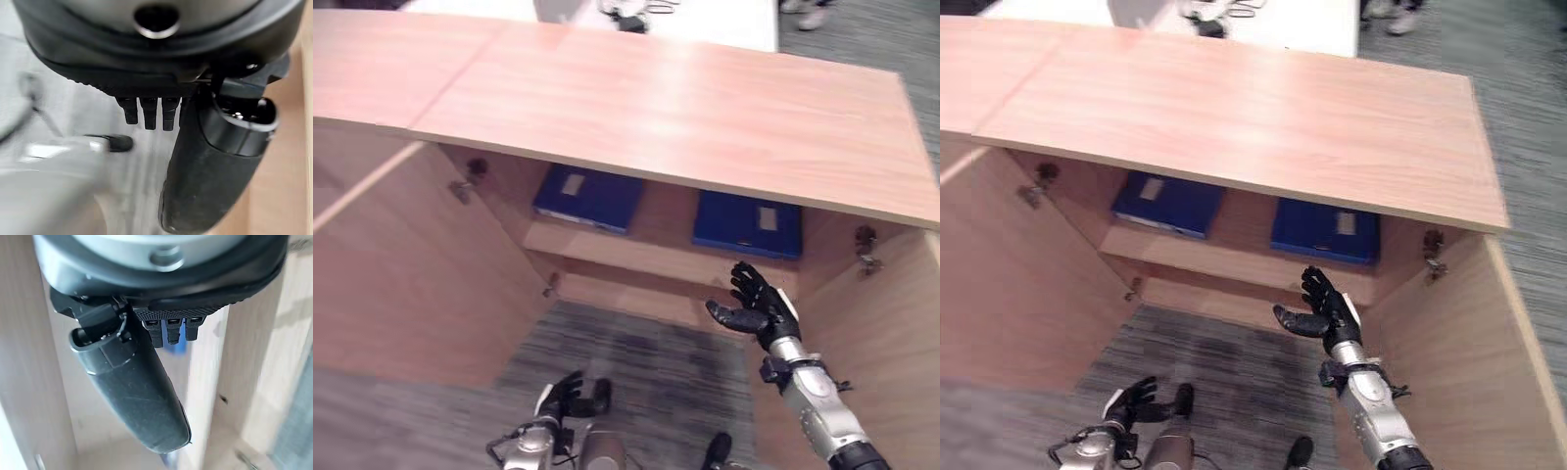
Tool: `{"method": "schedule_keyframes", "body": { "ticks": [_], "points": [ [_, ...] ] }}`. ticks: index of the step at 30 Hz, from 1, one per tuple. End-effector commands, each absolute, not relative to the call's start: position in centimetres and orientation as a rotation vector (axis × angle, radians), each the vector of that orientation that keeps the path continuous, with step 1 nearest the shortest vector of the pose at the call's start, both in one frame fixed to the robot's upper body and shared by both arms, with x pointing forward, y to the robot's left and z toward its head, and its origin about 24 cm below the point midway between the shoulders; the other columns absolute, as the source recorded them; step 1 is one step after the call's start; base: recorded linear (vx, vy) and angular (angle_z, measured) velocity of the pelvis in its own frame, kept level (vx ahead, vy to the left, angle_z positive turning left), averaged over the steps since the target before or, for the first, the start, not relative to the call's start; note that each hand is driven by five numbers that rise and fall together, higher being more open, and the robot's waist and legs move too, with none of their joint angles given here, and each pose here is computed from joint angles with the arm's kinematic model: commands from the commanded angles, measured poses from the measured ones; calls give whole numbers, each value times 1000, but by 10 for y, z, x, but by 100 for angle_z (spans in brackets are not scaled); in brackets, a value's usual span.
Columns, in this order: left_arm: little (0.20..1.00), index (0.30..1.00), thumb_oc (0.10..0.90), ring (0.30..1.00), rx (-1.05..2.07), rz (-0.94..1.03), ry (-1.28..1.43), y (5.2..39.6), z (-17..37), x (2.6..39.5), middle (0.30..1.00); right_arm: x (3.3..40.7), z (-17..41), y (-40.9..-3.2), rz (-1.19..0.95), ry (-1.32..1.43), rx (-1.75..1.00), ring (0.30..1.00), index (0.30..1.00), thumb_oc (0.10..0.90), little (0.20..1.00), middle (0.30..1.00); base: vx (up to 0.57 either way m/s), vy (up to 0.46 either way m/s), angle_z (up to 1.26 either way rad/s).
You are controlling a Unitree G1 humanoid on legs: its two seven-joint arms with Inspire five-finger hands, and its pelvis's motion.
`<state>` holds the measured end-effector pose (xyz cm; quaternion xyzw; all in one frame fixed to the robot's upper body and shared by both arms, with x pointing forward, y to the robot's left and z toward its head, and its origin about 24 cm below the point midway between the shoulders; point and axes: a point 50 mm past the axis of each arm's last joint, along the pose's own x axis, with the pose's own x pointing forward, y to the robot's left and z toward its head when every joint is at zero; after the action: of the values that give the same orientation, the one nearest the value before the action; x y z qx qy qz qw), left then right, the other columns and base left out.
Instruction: Put the empty folder in the office cabinet
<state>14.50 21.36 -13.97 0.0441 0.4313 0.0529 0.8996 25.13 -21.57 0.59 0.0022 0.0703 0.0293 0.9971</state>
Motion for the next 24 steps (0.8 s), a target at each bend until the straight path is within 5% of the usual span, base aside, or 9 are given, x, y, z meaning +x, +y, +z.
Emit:
{"method": "schedule_keyframes", "body": {
  "ticks": [1,10,17,24],
  "points": [
    [900,900,800,900,158,130,842,238,-129,153,900,278,54,-204,109,-109,9,900,900,800,900,900,-120,134,86],
    [900,900,800,900,170,132,1011,236,-150,107,900,256,41,-224,49,-64,65,900,900,800,900,900,-106,324,102],
    [900,900,800,900,250,25,976,232,-145,122,900,246,33,-223,-18,-57,170,900,900,800,900,900,82,389,122],
    [900,900,800,900,283,122,906,259,-131,139,900,254,21,-191,38,-17,264,900,900,800,900,900,163,351,43]
  ]
}}
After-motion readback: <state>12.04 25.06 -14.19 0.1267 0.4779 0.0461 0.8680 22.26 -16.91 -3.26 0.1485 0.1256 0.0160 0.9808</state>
